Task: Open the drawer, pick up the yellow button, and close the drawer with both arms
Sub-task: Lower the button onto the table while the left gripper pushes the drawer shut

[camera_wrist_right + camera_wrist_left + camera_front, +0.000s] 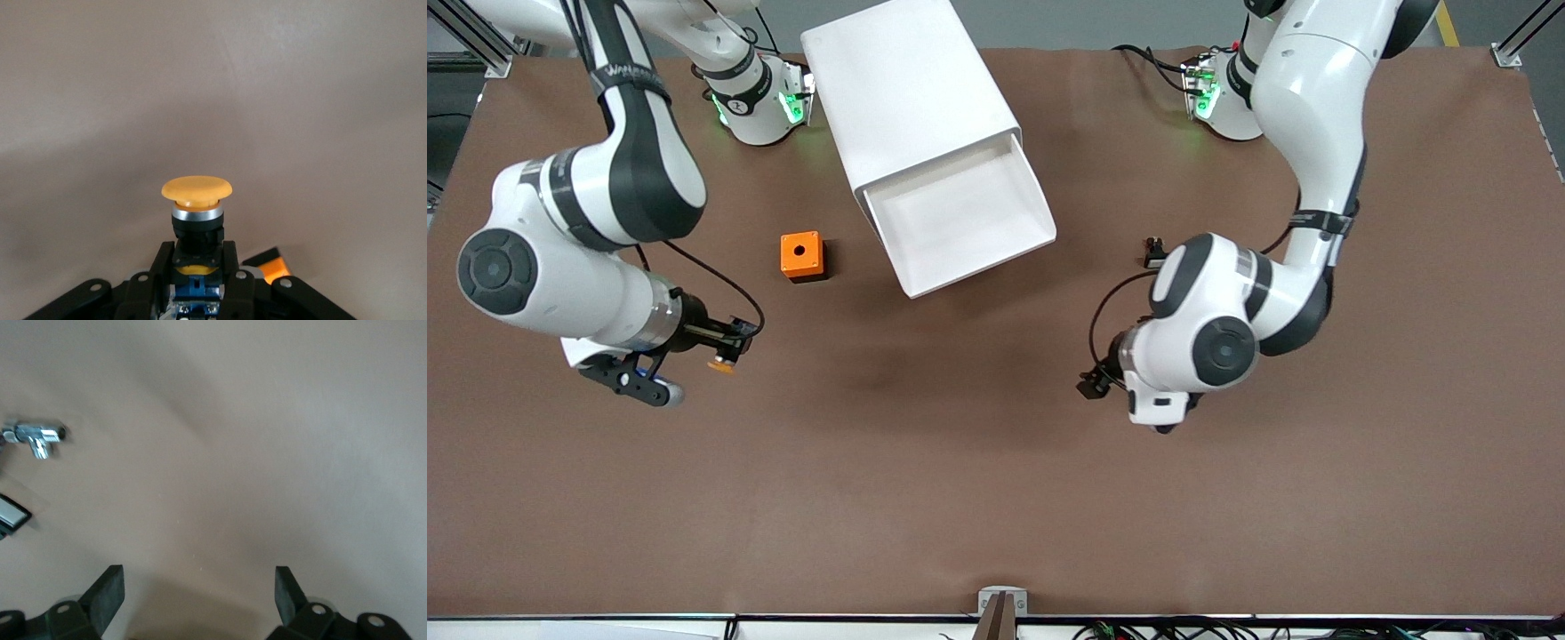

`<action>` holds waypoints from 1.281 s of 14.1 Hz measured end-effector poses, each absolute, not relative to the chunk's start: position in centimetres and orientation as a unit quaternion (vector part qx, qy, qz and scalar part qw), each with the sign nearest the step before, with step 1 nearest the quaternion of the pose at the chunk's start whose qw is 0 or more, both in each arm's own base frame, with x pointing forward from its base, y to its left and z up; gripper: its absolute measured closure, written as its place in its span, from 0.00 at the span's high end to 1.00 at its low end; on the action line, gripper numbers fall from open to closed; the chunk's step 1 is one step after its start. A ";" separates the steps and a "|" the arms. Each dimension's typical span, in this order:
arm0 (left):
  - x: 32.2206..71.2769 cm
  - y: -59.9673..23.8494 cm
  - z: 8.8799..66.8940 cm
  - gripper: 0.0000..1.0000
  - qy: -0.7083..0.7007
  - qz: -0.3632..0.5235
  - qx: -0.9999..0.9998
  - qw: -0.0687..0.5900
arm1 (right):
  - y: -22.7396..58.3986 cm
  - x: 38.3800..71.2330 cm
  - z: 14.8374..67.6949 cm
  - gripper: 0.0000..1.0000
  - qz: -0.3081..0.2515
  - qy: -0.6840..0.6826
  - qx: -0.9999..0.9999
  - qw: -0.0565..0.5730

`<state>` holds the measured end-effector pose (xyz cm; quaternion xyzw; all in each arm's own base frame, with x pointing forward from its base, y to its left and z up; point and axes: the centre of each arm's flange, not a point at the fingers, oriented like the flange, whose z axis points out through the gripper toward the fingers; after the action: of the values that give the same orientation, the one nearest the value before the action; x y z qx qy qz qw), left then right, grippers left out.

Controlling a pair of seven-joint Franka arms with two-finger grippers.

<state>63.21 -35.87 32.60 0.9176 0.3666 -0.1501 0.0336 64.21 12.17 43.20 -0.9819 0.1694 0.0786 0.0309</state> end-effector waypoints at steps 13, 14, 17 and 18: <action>51.9 -47.6 34.0 1.00 0.264 -0.156 0.952 -0.005 | -1.5 68.4 26.8 0.33 0.063 0.041 -0.997 0.008; 51.0 -47.9 34.8 1.00 0.257 -0.154 0.954 -0.006 | -1.6 68.2 25.8 0.33 0.058 0.035 -0.998 0.000; 48.2 -49.5 35.8 1.00 0.227 -0.136 0.964 -0.020 | -1.8 67.6 23.6 0.33 0.047 0.011 -0.999 -0.024; 47.2 -50.2 35.5 1.00 0.218 -0.135 0.966 -0.026 | -1.8 67.4 23.2 0.33 0.041 0.003 -0.999 -0.024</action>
<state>47.23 -50.22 35.49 0.9661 0.2183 -0.1355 -0.0261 67.41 -1.81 23.16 -0.9988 0.0031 0.0411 -0.0245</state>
